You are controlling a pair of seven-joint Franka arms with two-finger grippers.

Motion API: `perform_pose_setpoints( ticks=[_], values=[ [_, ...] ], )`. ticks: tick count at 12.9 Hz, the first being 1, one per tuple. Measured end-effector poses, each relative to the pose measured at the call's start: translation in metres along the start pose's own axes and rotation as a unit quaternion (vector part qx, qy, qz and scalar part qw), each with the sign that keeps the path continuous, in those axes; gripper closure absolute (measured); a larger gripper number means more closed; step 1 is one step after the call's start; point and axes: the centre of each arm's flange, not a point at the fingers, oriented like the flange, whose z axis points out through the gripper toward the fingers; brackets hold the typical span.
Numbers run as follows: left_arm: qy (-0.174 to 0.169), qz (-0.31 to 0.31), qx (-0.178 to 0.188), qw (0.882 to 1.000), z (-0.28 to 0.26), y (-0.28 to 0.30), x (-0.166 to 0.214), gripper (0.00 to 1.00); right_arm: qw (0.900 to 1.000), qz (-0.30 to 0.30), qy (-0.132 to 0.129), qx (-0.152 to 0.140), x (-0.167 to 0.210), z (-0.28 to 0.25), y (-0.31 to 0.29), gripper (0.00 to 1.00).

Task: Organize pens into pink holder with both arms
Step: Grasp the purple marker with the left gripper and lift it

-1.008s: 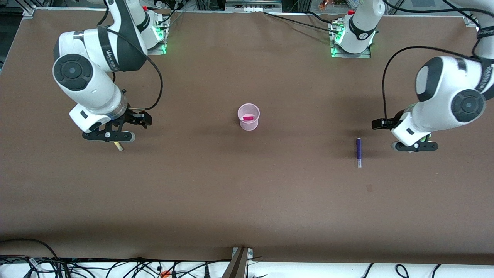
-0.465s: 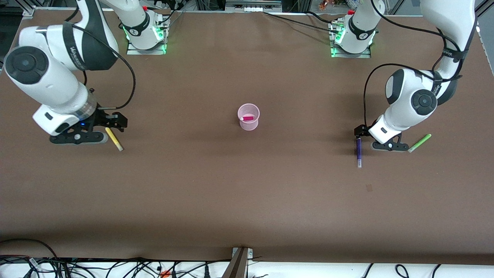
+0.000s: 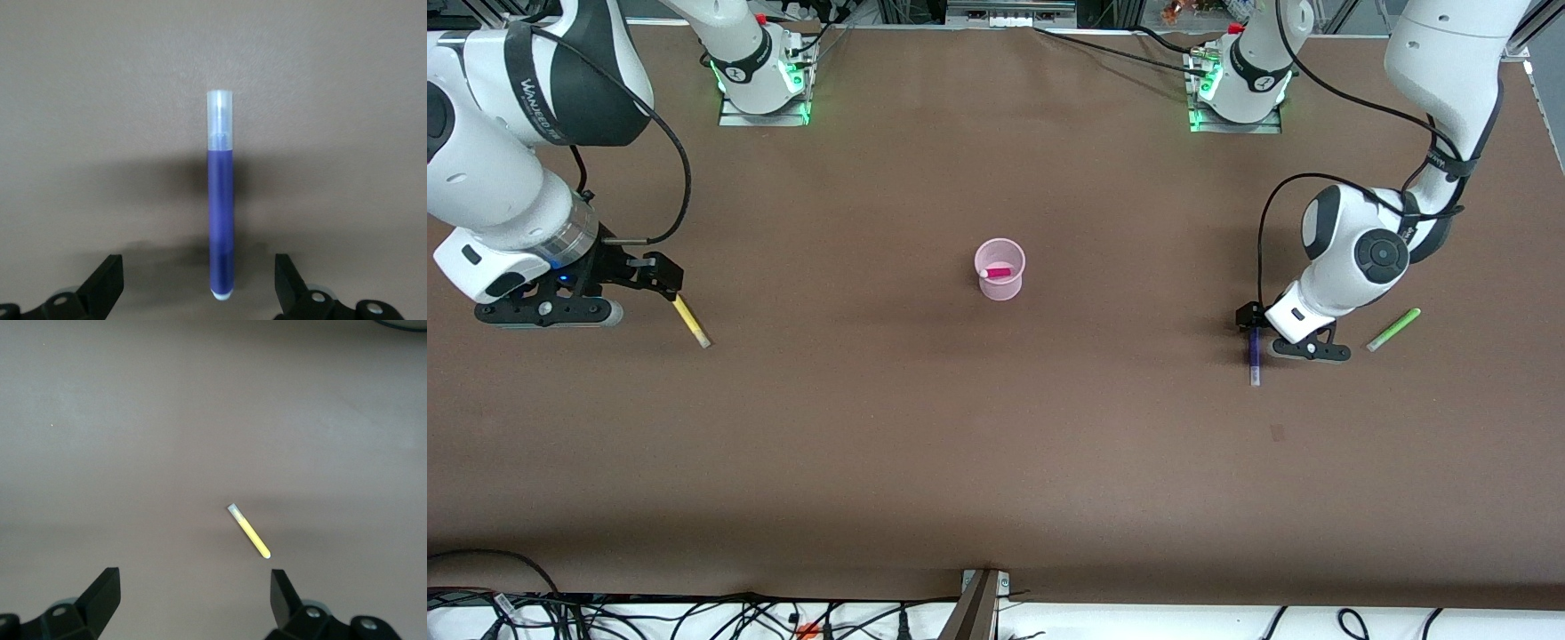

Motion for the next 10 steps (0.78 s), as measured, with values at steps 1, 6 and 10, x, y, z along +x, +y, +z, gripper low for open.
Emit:
perform_pose_setpoints(
  ticks=[1,6,10],
  values=[
    [-0.004,-0.001,-0.001,1.000,0.006,-0.001,-0.001,0.00,1.000,-0.001,0.000,0.000,0.000,0.000,-0.001,0.00],
    [-0.010,0.001,-0.004,1.000,0.014,0.001,-0.003,0.18,1.000,-0.007,-0.012,0.000,0.003,0.014,-0.009,0.00],
    [-0.018,0.006,-0.006,1.000,0.014,0.008,-0.004,0.19,1.000,-0.008,-0.012,0.000,0.003,0.014,-0.009,0.00]
  ],
)
